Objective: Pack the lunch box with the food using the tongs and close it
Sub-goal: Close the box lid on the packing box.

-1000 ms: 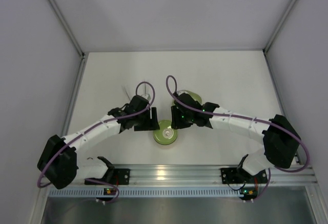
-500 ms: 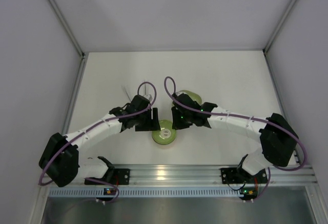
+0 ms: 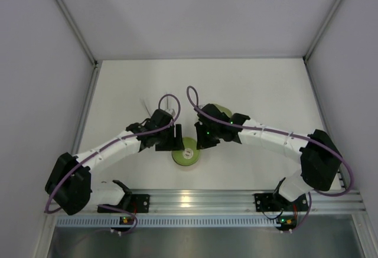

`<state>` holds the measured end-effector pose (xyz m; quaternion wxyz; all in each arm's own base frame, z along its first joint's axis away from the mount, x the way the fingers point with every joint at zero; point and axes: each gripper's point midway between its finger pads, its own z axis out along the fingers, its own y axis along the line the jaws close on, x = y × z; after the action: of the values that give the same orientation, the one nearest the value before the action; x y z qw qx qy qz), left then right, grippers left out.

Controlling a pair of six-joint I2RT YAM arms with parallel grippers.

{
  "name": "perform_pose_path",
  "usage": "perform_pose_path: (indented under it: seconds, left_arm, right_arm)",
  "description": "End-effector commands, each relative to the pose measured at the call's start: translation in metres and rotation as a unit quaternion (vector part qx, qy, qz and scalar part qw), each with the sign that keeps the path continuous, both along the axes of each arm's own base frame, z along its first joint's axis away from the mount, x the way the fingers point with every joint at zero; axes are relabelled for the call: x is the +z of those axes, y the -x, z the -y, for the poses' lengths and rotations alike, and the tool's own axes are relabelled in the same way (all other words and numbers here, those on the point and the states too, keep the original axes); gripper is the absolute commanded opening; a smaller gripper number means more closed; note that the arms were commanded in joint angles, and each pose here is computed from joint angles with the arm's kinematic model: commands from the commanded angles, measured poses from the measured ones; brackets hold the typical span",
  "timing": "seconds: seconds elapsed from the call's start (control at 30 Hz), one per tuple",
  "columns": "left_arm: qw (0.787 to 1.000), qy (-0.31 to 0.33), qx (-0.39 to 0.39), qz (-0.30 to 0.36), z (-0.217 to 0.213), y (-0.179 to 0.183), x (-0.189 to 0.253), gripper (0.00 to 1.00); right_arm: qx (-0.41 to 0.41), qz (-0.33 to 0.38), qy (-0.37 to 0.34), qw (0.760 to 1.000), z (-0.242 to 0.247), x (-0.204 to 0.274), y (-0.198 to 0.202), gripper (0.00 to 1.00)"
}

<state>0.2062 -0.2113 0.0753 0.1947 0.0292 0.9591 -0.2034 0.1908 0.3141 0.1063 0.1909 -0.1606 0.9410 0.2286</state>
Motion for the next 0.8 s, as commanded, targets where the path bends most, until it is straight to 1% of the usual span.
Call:
perform_pose_path:
  seconds: [0.0,0.13,0.2,0.3,0.33,0.43,0.63,0.77]
  left_arm:
    - [1.0,-0.015,-0.005,0.006,-0.003,-0.002,0.004,0.69]
    - [1.0,-0.013,-0.006,0.011,-0.003,-0.003,0.007,0.69]
    - [1.0,-0.013,-0.006,0.011,-0.003,-0.004,0.008,0.69]
    - [1.0,-0.009,-0.008,0.014,-0.001,-0.004,0.01,0.69]
    - [1.0,-0.009,-0.009,0.015,-0.001,-0.004,0.011,0.69]
    - [1.0,-0.011,-0.008,0.017,-0.002,-0.004,0.011,0.69]
    - [1.0,-0.014,-0.008,0.015,-0.004,-0.003,0.01,0.69]
    - [1.0,-0.014,-0.007,0.015,-0.004,-0.003,0.009,0.69]
  right_arm:
    - [0.03,-0.011,-0.019,0.999,-0.013,0.018,0.007,0.08]
    - [0.042,-0.033,-0.025,0.998,-0.015,0.015,0.013,0.06]
    - [0.045,-0.041,-0.016,0.998,-0.013,0.009,0.015,0.06]
    - [0.035,-0.034,0.001,0.999,-0.007,0.004,0.011,0.06]
    - [0.027,-0.022,0.008,0.999,-0.004,0.003,0.007,0.1]
    - [0.019,0.004,0.002,1.0,-0.003,0.012,0.0,0.23]
    - [0.021,0.035,-0.019,0.999,-0.007,0.029,-0.007,0.31]
    - [0.016,0.052,-0.013,0.998,-0.005,0.031,-0.014,0.32]
